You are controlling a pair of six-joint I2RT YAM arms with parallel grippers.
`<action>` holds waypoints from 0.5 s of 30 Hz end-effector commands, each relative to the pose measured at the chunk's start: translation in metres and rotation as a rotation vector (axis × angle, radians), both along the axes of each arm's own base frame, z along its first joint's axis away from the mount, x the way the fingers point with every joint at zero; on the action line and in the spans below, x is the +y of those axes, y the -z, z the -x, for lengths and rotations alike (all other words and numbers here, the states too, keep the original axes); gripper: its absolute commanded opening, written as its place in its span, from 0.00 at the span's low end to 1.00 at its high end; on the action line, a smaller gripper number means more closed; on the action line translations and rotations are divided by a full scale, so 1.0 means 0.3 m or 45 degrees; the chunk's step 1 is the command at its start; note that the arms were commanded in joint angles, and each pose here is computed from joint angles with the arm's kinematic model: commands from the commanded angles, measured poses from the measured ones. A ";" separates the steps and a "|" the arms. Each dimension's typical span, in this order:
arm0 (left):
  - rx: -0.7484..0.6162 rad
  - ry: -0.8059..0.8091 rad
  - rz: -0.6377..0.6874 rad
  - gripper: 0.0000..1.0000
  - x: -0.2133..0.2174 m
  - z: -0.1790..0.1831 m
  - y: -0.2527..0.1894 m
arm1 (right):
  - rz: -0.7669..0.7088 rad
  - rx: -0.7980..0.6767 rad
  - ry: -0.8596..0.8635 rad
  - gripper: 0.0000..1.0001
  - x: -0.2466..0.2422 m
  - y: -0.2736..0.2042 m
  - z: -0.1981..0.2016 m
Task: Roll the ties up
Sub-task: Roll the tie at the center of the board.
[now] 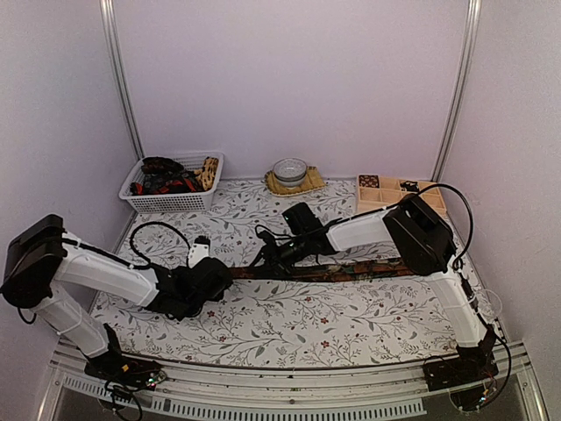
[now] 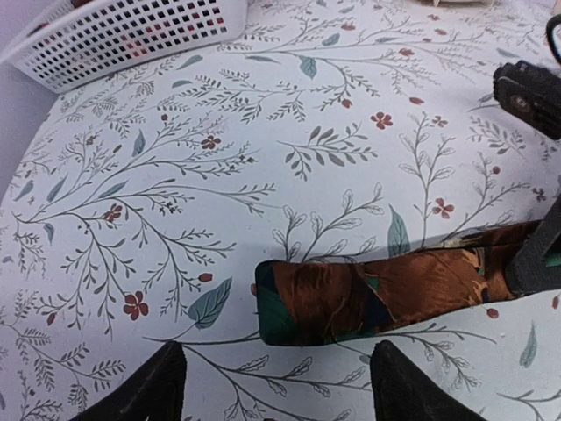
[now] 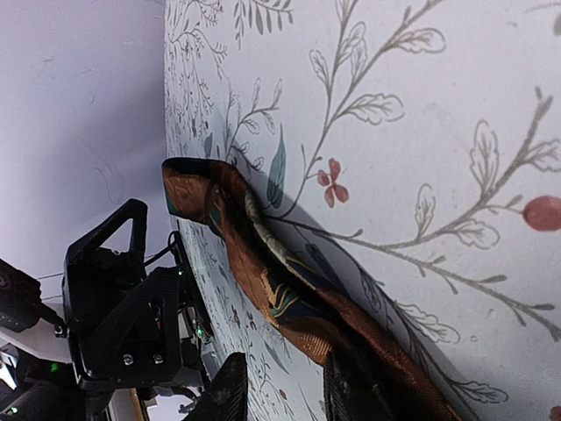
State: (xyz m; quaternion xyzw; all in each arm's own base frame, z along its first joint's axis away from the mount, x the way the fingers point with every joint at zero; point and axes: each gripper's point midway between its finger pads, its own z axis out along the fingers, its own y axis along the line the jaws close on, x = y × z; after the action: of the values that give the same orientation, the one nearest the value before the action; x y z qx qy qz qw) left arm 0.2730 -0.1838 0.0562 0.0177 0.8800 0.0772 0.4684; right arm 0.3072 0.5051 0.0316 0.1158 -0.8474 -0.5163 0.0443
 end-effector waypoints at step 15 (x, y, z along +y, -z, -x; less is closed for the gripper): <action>-0.009 -0.205 0.947 0.72 0.188 -0.006 -0.038 | 0.142 0.158 0.093 0.30 -0.087 0.218 -0.015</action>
State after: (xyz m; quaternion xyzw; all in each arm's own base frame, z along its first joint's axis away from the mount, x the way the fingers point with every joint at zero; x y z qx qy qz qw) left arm 0.2691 -0.1197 0.0757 -0.2031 0.8394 -0.1572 0.4790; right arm 0.3162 0.4985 0.0321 0.0965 -0.8440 -0.5253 0.0489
